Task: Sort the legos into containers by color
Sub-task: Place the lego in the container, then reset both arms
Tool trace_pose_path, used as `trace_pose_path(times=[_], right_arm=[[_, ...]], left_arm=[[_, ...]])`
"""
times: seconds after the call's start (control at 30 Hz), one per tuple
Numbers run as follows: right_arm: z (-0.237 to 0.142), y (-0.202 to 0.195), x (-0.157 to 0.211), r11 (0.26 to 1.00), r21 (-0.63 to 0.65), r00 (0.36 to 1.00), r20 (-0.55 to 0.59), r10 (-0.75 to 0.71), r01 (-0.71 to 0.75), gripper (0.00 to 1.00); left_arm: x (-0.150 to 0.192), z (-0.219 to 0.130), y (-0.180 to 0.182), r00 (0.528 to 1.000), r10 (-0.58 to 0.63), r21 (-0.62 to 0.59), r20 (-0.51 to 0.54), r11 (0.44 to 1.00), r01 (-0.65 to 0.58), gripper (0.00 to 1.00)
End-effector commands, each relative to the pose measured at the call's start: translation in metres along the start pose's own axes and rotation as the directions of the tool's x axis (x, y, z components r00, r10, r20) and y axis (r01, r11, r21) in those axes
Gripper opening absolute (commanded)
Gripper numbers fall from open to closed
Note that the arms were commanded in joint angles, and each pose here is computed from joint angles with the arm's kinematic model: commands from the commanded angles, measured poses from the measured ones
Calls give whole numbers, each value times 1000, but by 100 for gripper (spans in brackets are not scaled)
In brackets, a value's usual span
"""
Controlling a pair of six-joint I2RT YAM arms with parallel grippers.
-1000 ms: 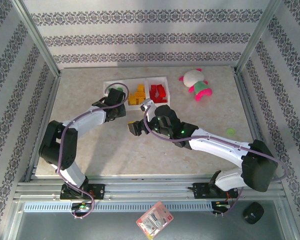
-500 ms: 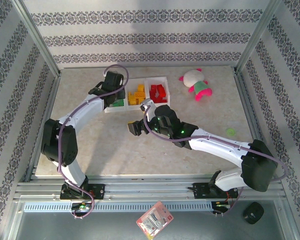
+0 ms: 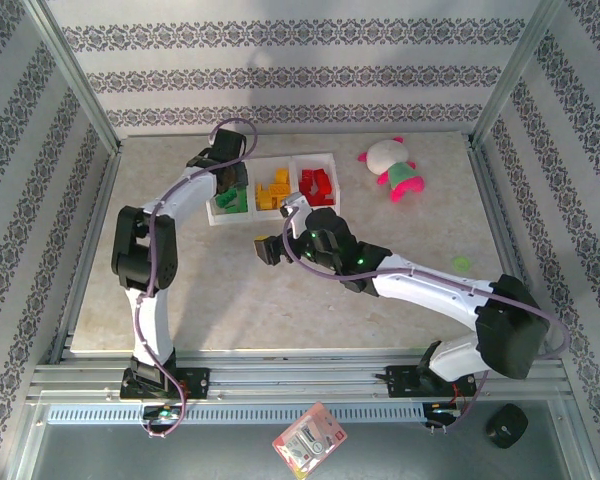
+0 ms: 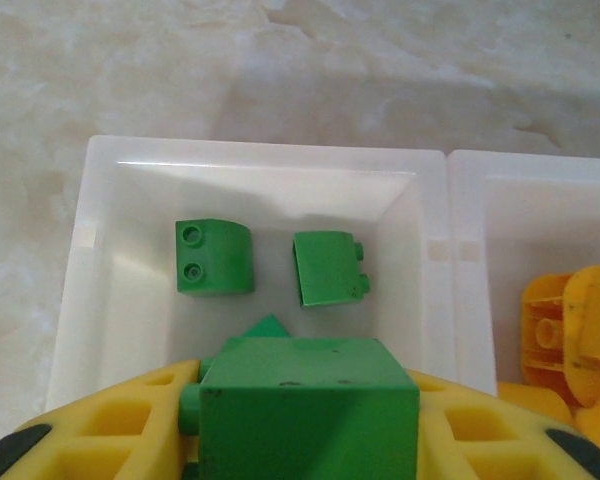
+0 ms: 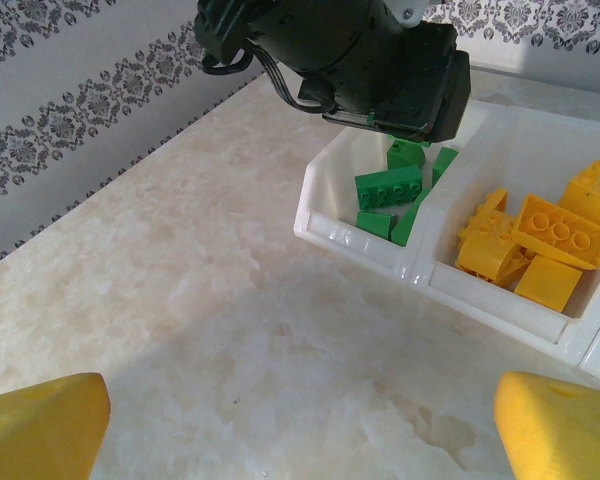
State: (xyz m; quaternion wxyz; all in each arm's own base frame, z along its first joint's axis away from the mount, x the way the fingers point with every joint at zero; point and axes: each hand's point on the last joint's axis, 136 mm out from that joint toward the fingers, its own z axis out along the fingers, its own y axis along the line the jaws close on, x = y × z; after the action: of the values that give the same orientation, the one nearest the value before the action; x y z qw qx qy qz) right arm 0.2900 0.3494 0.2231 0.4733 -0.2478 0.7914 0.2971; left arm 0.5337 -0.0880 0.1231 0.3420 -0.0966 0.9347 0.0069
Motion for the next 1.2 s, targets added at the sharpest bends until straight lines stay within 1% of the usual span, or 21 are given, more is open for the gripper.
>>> trace_pose_path(times=[0.0,0.03,0.07,0.13,0.17,0.23,0.37,0.5,0.6,0.73,0.8,0.83,0.93,1.0,1.03,1.1,1.17], right_arm=[[-2,-4,-21,1000,17,998,59,9,-10,98],[-4,-6,-23,1000,19,998,64,10,-11,98],[-6,-7,-24,1000,24,998,67,9,-11,98],[-9,-12,-26,999,35,997,74,9,-11,98],[-11,-14,-27,999,43,997,78,8,-11,98],[-15,-21,-28,998,59,996,86,13,-18,98],[-27,-41,-30,993,118,994,112,15,-29,98],[-47,-68,-35,978,209,989,149,-18,-14,98],[-67,-101,-34,946,325,985,164,-58,2,98],[-100,-154,-26,857,514,978,157,-134,35,98],[-114,-180,-16,810,584,977,135,-167,58,98],[-122,-195,-8,783,619,978,122,-171,59,98],[-144,-238,14,707,705,983,88,-161,53,98],[-161,-271,34,650,760,988,100,-118,1,98],[-167,-284,42,628,777,989,114,-94,-30,98],[-179,-312,61,585,804,986,160,-46,-103,98],[-186,-331,70,563,811,976,214,-29,-161,98]], left_arm=[[-13,-10,7,1000,15,-11,12,1000,-14,63],[-16,-15,6,999,18,-6,27,1000,-18,72],[-20,-21,6,999,22,-2,45,1000,-22,79],[-28,-35,8,996,27,2,88,1000,-27,90],[-32,-44,10,993,22,5,115,1000,-22,94],[-37,-63,12,986,22,21,166,999,-26,99],[-37,-103,20,961,37,48,273,997,-52,99],[-17,-135,33,932,56,67,359,994,-86,99],[12,-146,54,924,55,32,378,997,-73,99],[54,-154,80,900,80,-11,428,996,-83,99],[69,-155,89,881,107,-37,461,994,-102,99],[76,-153,92,872,140,-57,469,990,-129,99],[92,-138,101,854,229,-130,467,973,-190,99],[99,-128,106,835,270,-174,479,962,-211,99],[101,-124,109,831,272,-184,485,961,-207,99],[103,-114,113,816,254,-177,519,966,-188,99],[106,-103,113,807,247,-164,536,969,-187,99]])
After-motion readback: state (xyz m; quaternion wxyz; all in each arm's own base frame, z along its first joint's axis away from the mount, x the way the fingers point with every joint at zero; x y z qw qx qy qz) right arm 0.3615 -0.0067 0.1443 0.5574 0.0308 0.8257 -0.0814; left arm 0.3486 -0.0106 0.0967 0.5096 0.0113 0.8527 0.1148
